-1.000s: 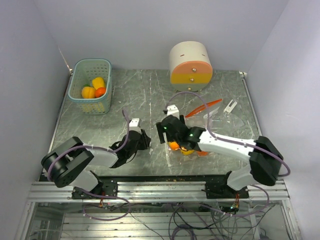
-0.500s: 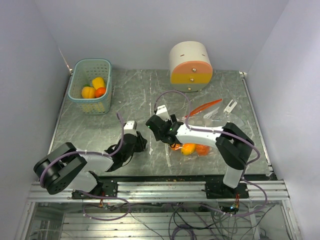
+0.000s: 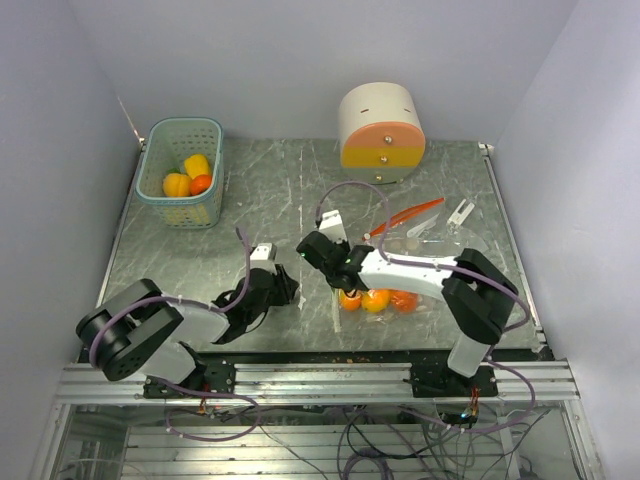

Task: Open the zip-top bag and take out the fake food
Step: Open the zipper of the food storage bag at the center of the board.

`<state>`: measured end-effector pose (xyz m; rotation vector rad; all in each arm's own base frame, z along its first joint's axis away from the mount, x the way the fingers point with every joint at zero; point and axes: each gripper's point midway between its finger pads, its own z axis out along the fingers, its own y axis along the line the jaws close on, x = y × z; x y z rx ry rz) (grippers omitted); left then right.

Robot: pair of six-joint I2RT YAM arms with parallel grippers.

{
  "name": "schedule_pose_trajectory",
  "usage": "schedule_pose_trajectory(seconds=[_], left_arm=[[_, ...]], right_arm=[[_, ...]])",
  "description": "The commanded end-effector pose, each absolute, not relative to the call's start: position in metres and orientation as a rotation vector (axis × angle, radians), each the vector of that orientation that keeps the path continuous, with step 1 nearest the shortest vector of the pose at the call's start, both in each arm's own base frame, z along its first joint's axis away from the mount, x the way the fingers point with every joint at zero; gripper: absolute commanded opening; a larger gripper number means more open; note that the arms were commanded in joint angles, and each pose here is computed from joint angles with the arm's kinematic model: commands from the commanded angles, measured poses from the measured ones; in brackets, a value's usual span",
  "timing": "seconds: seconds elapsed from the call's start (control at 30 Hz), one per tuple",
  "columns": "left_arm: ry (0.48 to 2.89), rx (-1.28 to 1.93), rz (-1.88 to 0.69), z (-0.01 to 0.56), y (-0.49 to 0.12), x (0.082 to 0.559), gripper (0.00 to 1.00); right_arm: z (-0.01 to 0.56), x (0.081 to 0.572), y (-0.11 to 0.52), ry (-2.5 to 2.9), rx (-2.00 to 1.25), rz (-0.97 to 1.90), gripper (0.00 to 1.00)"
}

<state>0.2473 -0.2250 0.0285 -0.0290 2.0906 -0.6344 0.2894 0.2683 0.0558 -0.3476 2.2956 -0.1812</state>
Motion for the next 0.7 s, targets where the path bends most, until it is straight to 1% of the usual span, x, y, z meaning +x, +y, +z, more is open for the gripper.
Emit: schedule_pose_trajectory(seconds=[0.0,0.17,0.37,0.67], left_arm=[[1.979,0.008,-0.839,0.054,-0.25,0.246,0.43],[1.85,0.036,-1.038,0.086,-0.274,0.241,0.47],[1.773,0.051,-1.208,0.101,-0.297,0.238,0.56],[1.778,0.017,-1.38,0.079,-0.321,0.226,0.58]], right_arm=[[0.081,0.288,0.274,2.24,-0.277,-0.049,0.09],[0.092,0.282,0.276,2.214,-0.278,0.064,0.0],[0.087,0.276,0.271,2.22,-0.293,0.11,0.0],[0.073,0.27,0.253,2.252,-0.301,0.038,0.0]])
